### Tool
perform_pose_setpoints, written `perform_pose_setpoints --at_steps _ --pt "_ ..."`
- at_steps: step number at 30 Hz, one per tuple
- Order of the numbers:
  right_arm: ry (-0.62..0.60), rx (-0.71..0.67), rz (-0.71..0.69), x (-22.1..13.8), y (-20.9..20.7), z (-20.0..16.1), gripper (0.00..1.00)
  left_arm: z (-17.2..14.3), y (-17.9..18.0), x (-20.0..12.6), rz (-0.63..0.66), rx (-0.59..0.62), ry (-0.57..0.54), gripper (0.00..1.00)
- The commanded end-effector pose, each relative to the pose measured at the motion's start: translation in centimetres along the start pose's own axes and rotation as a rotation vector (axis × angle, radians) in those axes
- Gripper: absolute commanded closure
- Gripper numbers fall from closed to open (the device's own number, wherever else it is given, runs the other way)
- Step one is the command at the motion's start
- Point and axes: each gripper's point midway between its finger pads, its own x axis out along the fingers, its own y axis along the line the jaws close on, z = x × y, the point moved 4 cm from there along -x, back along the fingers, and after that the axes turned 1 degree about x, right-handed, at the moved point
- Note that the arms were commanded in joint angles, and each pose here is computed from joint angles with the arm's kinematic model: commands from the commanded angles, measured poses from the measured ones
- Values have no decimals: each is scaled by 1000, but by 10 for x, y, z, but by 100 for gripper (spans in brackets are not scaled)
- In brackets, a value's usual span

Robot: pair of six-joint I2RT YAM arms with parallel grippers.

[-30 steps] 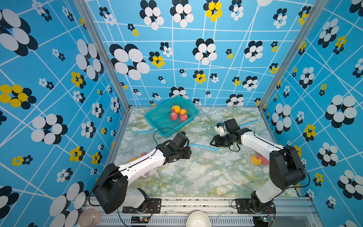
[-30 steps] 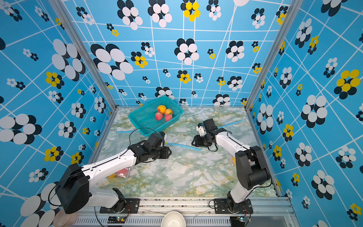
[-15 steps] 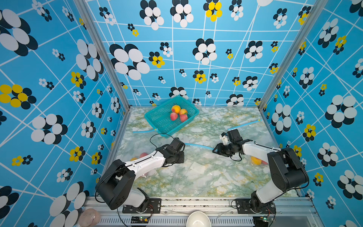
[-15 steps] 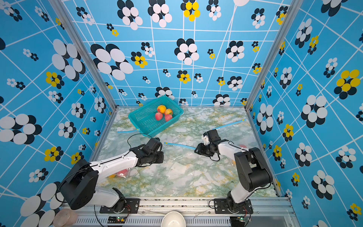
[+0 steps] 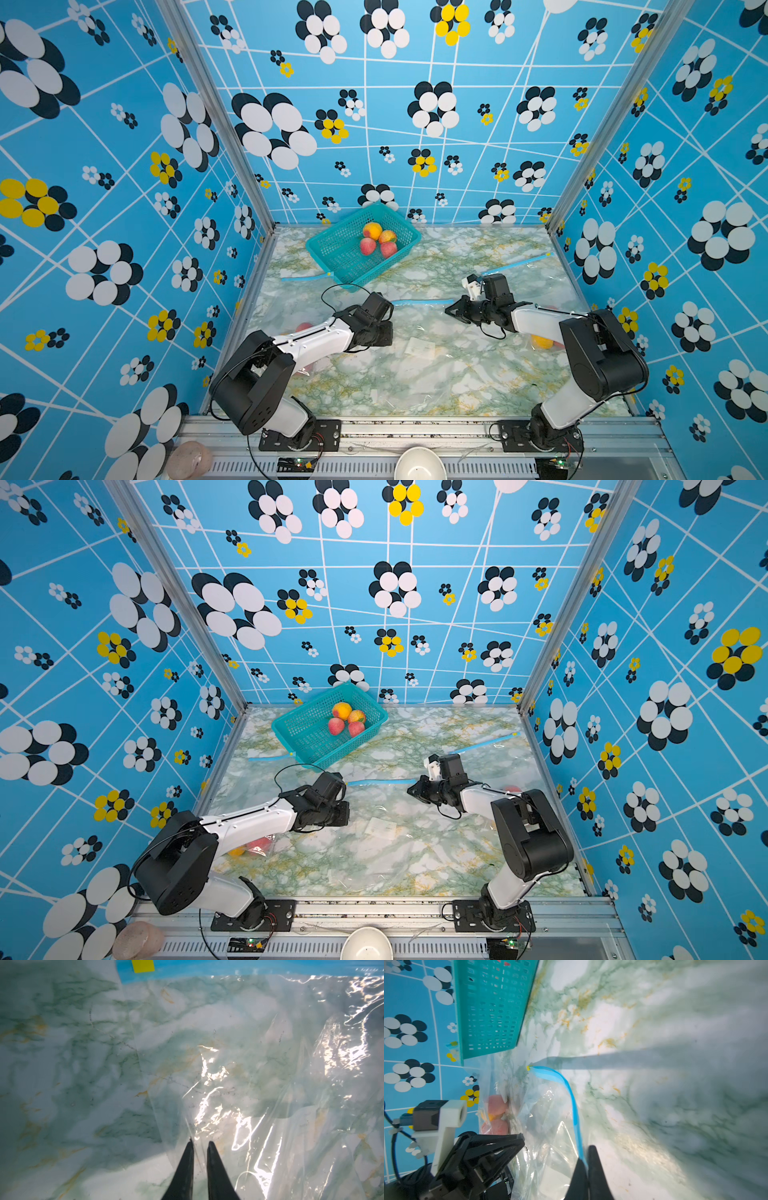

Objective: Place the peach in a zip-top bag and seal the zipper
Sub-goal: Pick up the zipper food storage bag, then open the zipper food storage bag.

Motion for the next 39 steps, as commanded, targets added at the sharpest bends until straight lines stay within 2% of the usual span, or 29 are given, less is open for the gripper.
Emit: perform_pose_setpoints --at_steps 1,5,8,11,12,17,21,24,27,32,34,39 --pt "-63 -160 109 -25 51 30 100 30 -18 -28 -40 33 -83 78" --pt "-33 -386 132 -48 95 35 100 67 -38 -78 -79 156 -212 70" --pt "8 -605 103 -61 131 28 100 92 -48 -118 -71 338 -279 61" --pt "39 -779 52 -74 156 21 100 116 -53 -154 -42 473 -363 58" --pt "30 -814 50 -80 164 23 100 122 -55 -163 -50 509 -388 53" --pt "-67 -961 50 -118 198 34 100 140 -56 -199 -88 603 -480 45" --pt "-88 -1065 79 -142 222 36 100 143 -65 -223 -170 700 -509 41" --pt "-98 -1111 100 -149 231 37 100 145 -77 -236 -229 775 -520 38" --pt "-116 -1126 140 -152 239 38 100 150 -82 -235 -254 824 -511 38" --pt "-123 -1194 164 -159 249 38 100 157 -86 -235 -254 900 -497 37" --pt "-163 -1237 202 -174 268 41 100 159 -88 -236 -266 921 -505 37" --pt "-153 -1280 308 -182 283 34 100 164 -91 -242 -265 985 -544 37"
